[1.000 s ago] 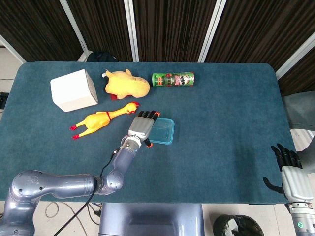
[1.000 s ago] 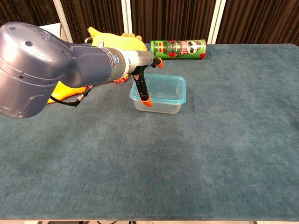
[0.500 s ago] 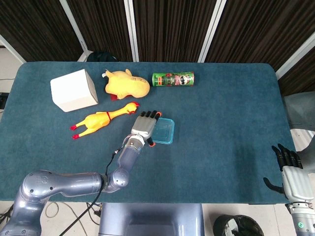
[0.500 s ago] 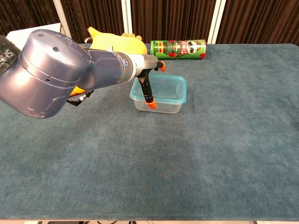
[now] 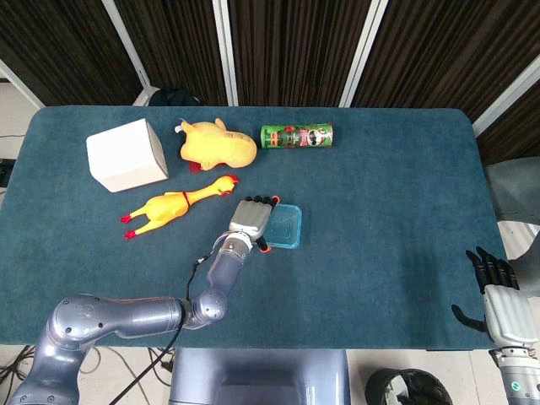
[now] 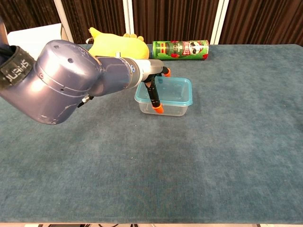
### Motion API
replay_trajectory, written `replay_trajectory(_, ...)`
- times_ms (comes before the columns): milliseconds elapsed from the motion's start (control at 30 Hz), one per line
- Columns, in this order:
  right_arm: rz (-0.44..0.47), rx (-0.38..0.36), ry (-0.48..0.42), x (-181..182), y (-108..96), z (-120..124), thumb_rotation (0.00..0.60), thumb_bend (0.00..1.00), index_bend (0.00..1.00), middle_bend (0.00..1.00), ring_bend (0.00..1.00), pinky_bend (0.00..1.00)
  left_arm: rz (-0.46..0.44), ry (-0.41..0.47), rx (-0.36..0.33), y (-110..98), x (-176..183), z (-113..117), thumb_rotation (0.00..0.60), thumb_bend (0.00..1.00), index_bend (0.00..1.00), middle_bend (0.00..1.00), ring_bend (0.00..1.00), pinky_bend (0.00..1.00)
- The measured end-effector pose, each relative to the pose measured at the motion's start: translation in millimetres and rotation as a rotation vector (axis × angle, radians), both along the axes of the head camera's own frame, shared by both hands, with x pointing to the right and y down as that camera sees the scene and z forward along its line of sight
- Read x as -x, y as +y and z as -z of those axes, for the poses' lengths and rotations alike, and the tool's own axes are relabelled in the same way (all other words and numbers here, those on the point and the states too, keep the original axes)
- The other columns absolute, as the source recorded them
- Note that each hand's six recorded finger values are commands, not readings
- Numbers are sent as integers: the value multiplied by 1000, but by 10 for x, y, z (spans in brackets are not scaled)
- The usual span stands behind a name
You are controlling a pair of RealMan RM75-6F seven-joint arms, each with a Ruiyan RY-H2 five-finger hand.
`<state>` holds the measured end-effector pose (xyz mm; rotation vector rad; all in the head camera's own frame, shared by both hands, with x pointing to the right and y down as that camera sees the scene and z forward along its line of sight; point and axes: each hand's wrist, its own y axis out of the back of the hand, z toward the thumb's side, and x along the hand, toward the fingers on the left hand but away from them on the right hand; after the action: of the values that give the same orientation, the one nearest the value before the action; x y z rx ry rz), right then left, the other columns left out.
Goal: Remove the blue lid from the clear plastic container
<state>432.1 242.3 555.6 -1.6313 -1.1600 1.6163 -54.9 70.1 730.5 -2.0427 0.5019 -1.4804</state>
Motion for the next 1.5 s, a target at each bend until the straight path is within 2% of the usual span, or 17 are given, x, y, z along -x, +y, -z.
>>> replay_trajectory(267,7,0,4,3,1,1,600,309,0,0,0,0,-84,39,-53,32,7,82,600,75,212,252,181,298)
replay_trajectory(533,55,-15,15,51,-20,18,600,308,0,0,0,0,-190,55,-85,99,206,195,600,74,212,252,181,298)
replay_trajectory(767,143,-44,8,225,-48,36,600,308,0,0,0,0,-210,111,-66,174,350,255,600,75,212,250,181,301)
replay_trajectory(967,203,-44,-11,456,-73,-47,600,308,0,0,0,0,-187,159,-36,244,359,268,600,74,212,250,181,307)
replay_trajectory(1233,246,-17,-56,829,-72,-277,600,307,0,0,0,0,-197,192,-21,334,276,314,600,75,212,250,181,307)
replay_trajectory(1500,264,23,-113,1172,25,-528,600,307,0,0,0,0,-203,196,-10,393,189,313,600,75,212,252,181,307)
